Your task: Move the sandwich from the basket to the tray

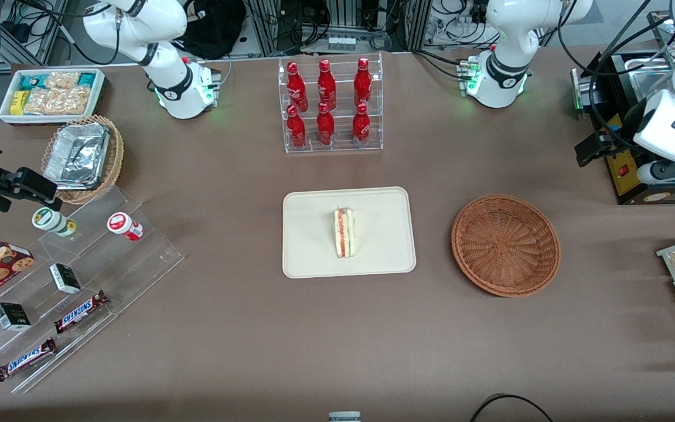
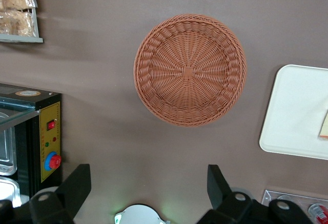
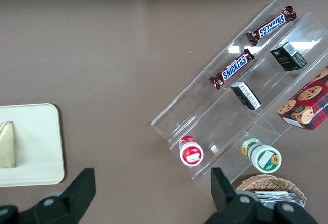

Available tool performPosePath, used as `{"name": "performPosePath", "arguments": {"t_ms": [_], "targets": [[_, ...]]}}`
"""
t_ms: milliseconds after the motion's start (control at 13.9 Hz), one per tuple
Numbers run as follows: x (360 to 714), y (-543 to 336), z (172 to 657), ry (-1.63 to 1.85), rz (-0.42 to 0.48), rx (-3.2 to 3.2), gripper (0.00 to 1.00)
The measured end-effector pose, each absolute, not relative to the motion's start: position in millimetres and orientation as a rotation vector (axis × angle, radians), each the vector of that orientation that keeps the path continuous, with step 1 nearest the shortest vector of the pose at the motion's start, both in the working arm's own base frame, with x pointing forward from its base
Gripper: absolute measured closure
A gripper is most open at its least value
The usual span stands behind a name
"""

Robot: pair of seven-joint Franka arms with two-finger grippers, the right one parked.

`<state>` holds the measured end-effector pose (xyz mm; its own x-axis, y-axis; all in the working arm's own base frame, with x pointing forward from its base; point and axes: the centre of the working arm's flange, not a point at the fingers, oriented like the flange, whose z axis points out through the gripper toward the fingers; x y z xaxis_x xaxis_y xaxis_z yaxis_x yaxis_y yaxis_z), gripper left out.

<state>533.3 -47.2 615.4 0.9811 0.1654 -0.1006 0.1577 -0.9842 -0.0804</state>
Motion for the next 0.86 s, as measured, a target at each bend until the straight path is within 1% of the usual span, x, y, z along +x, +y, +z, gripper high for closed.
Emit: {"name": "performPosePath", "arguments": {"t_ms": [504, 863], "targets": [[535.1, -28.2, 616.4, -0.187, 0.168, -3.067, 0.00], [535.9, -28.2, 631.4, -0.169, 0.120, -3.074, 0.00]]}}
